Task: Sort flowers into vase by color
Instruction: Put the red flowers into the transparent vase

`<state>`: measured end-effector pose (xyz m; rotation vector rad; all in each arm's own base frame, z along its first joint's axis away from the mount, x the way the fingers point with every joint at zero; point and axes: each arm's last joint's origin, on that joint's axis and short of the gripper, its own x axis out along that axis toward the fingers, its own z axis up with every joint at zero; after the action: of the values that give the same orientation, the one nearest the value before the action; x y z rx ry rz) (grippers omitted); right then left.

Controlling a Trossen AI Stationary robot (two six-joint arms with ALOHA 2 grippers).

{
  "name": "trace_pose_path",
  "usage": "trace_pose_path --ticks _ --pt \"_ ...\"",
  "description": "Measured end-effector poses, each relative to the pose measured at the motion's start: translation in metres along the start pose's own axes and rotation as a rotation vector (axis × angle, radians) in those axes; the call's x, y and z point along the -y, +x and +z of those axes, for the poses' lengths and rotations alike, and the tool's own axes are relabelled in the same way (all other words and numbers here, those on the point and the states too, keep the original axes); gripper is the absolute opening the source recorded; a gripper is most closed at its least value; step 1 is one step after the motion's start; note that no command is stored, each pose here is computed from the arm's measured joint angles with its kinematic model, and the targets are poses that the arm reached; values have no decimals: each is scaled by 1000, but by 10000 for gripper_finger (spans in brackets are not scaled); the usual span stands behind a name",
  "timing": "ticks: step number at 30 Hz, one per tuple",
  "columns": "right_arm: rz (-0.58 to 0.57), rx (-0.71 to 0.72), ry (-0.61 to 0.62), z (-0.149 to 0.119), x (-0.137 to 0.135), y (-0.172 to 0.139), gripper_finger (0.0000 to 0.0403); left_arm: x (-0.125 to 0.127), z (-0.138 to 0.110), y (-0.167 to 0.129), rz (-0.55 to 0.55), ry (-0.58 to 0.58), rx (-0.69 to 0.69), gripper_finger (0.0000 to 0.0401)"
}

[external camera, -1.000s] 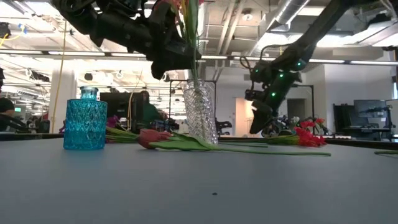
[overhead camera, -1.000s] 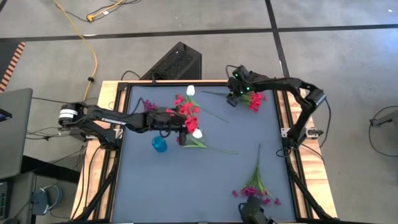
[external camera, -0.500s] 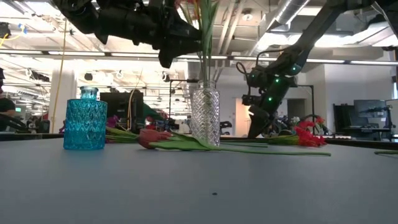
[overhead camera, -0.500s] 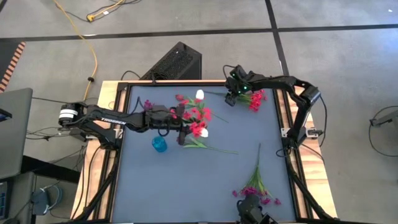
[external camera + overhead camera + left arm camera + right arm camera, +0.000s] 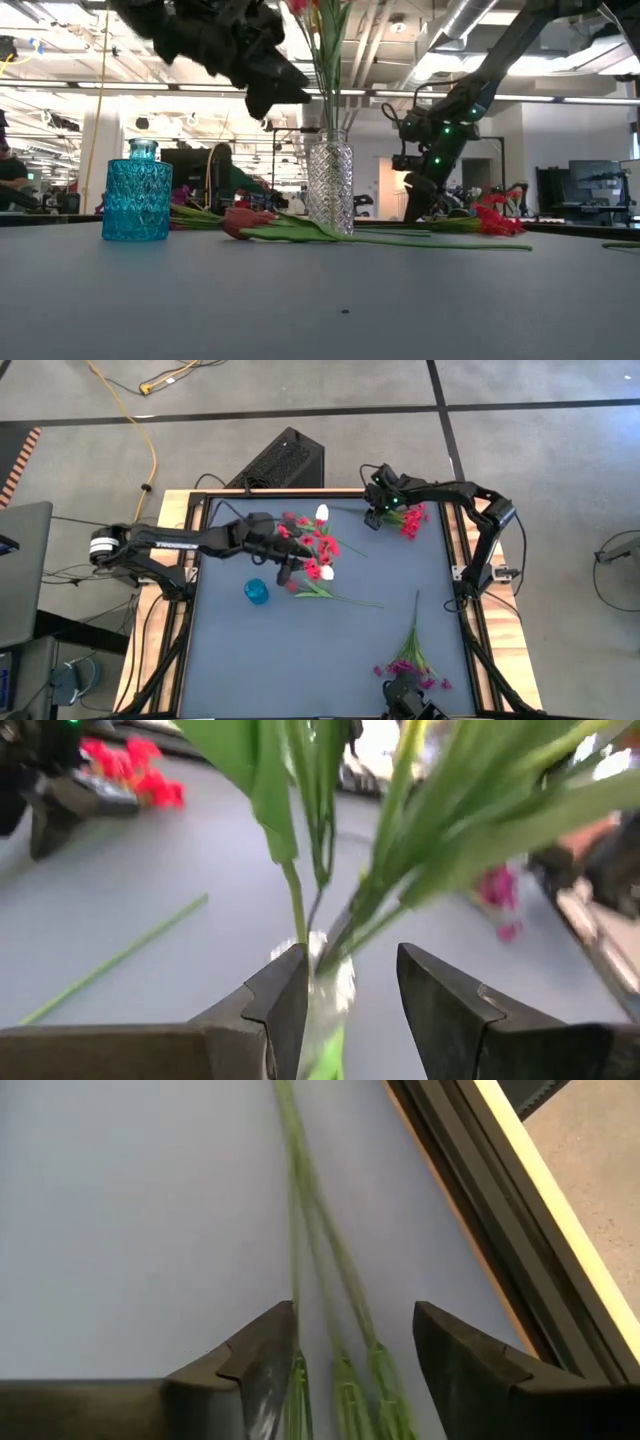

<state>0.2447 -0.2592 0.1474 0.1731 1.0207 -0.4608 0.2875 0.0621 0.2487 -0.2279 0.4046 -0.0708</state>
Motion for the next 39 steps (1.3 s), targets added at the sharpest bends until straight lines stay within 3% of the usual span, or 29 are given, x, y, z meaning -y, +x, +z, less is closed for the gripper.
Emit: trace_pose_path --ticks 7,11,16,18,22,29,35,39 --pt "31 -70 -6 -8 -5 13 153 11 21 -26 46 31 -348 143" --pt "39 -127 -28 -13 -11 23 119 15 23 -43 220 4 -545 143" --pt "-12 -115 -59 -6 -18 5 44 21 27 -69 390 12 -670 143" --pt "-51 -119 -65 -4 -19 -10 18 26 32 -83 408 23 -642 143" --pt "-154 -16 -55 10 -16 -54 21 41 46 -122 401 37 -470 143" --pt "-257 231 -89 26 -41 -143 17 66 48 -176 178 -5 -142 143" --pt "-241 517 -410 27 -104 -220 17 68 44 -191 202 -132 128 143" --pt "-340 636 -768 21 -147 -253 17 67 52 -184 188 -279 228 143"
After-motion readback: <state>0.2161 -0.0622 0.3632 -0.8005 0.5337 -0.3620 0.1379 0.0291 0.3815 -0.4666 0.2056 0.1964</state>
